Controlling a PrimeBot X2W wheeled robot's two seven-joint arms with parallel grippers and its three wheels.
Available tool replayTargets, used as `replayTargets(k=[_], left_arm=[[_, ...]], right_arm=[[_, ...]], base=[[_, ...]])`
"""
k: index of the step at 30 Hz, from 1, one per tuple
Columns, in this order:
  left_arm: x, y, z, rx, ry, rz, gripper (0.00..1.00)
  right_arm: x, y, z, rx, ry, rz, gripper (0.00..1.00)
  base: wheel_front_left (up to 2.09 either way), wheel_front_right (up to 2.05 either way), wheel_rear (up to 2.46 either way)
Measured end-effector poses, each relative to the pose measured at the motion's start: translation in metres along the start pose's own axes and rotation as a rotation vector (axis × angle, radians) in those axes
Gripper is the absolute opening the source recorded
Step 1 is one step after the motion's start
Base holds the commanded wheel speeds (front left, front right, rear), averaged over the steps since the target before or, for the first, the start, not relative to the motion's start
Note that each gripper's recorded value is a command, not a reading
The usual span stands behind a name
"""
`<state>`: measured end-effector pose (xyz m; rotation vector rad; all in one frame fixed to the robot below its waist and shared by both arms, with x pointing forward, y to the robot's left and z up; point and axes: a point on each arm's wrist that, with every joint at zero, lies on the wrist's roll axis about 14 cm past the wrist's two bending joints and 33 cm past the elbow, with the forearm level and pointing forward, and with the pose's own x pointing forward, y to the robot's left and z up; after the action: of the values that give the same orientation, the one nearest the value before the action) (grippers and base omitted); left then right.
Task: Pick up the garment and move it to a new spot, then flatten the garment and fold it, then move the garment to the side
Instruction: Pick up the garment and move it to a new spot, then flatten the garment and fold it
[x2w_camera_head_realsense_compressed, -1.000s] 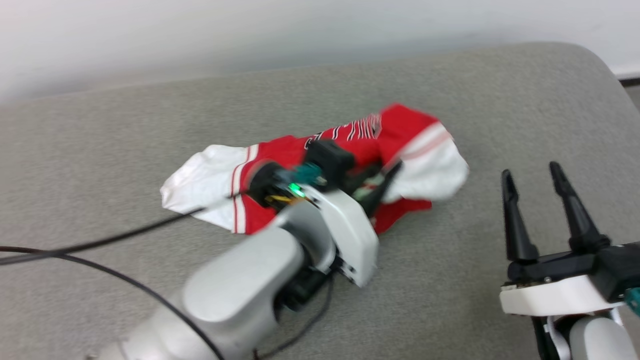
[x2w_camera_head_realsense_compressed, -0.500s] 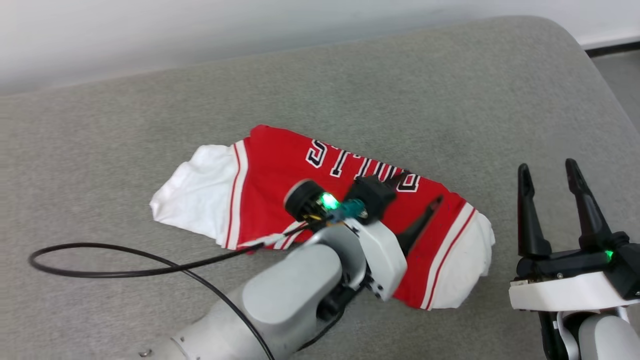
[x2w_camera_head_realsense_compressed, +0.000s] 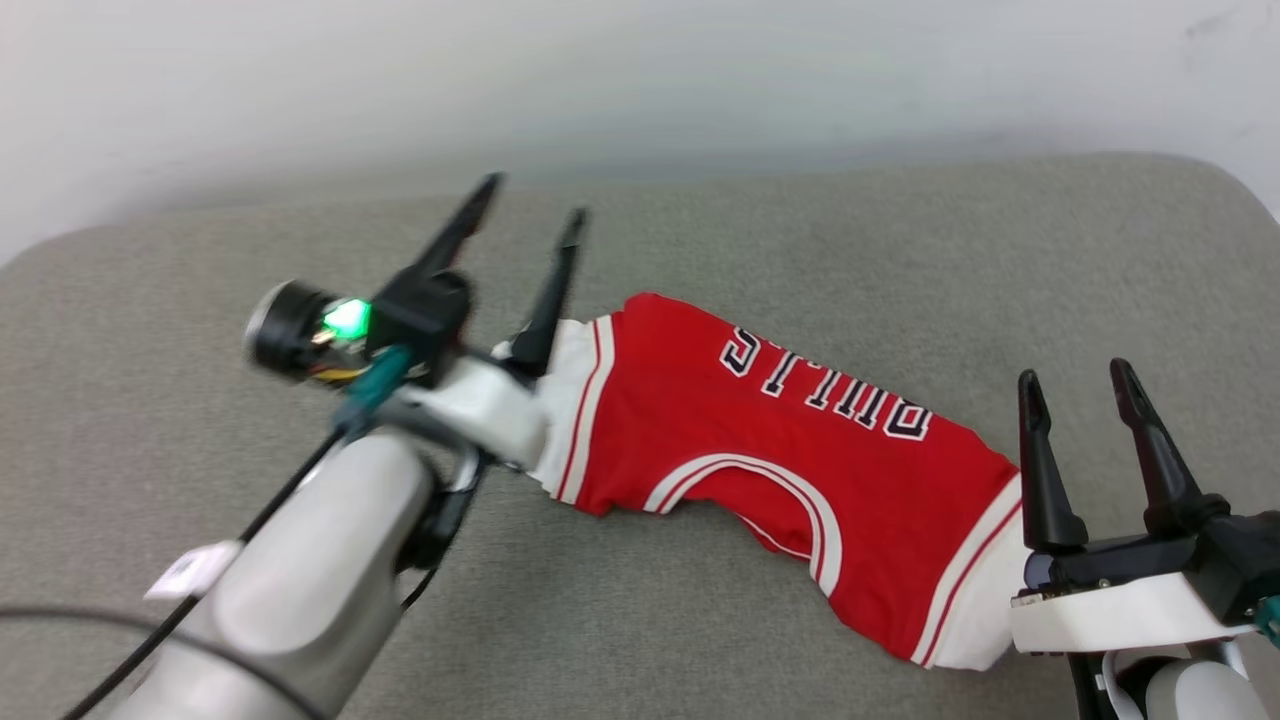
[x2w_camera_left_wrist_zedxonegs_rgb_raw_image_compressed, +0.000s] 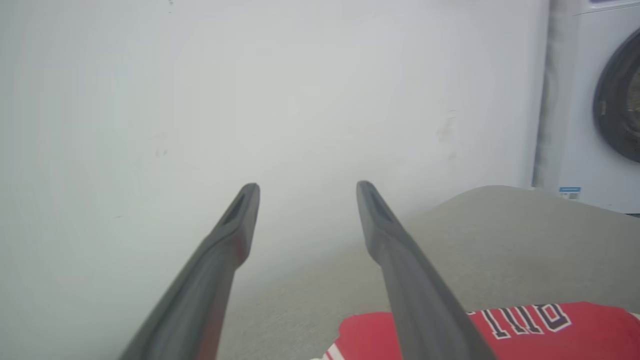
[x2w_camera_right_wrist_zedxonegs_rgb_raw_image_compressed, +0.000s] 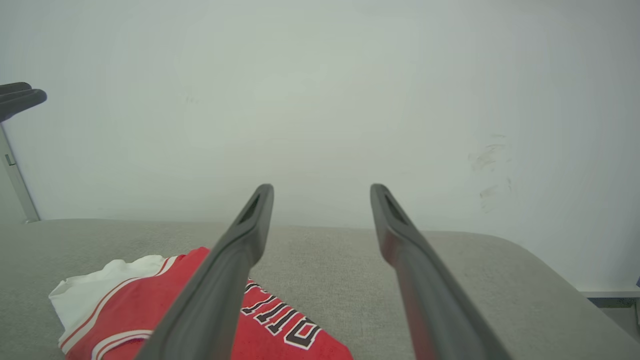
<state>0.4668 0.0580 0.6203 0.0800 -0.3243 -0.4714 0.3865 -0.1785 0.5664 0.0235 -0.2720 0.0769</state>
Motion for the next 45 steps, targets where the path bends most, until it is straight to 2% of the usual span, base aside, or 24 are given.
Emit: replayTargets(k=[3, 6, 10, 14, 20, 36, 39, 43, 45], left_arm=[[-0.031, 0.035, 0.007, 0.051, -0.007, 0.111, 1.00], [-0.067, 0.056, 0.006, 0.048, 0.008, 0.207, 1.00], [-0.109, 0.063, 0.001, 0.020, 0.026, 0.300, 1.00], [-0.138, 0.055, -0.004, -0.038, 0.037, 0.353, 1.00], [-0.154, 0.043, -0.003, -0.121, 0.014, 0.403, 1.00], [-0.151, 0.043, -0.020, -0.112, 0.043, 0.384, 1.00], [-0.147, 0.042, -0.024, -0.115, 0.052, 0.379, 1.00], [-0.144, 0.045, -0.031, -0.118, 0.063, 0.384, 1.00], [-0.140, 0.046, -0.034, -0.122, 0.069, 0.379, 1.00]], right_arm=[[0.001, 0.008, 0.006, 0.002, -0.018, 0.024, 1.00], [0.000, 0.016, 0.011, 0.004, -0.032, 0.046, 1.00], [-0.003, 0.022, 0.013, 0.001, -0.035, 0.065, 1.00], [-0.008, 0.026, 0.010, -0.001, -0.022, 0.074, 1.00], [-0.009, 0.027, 0.006, 0.021, -0.008, 0.076, 1.00], [-0.006, 0.018, 0.001, 0.028, 0.001, 0.047, 1.00], [-0.010, 0.014, -0.015, 0.033, 0.050, 0.035, 1.00], [-0.016, 0.019, -0.054, 0.021, 0.285, 0.064, 1.00], [-0.019, 0.011, -0.068, -0.044, 0.405, 0.091, 1.00]], base=[[0.00, 0.00, 0.00], [0.00, 0.00, 0.00], [0.00, 0.00, 0.00], [0.00, 0.00, 0.00], [0.00, 0.00, 0.00], [0.00, 0.00, 0.00], [0.00, 0.00, 0.00], [0.00, 0.00, 0.00], [0.00, 0.00, 0.00]])
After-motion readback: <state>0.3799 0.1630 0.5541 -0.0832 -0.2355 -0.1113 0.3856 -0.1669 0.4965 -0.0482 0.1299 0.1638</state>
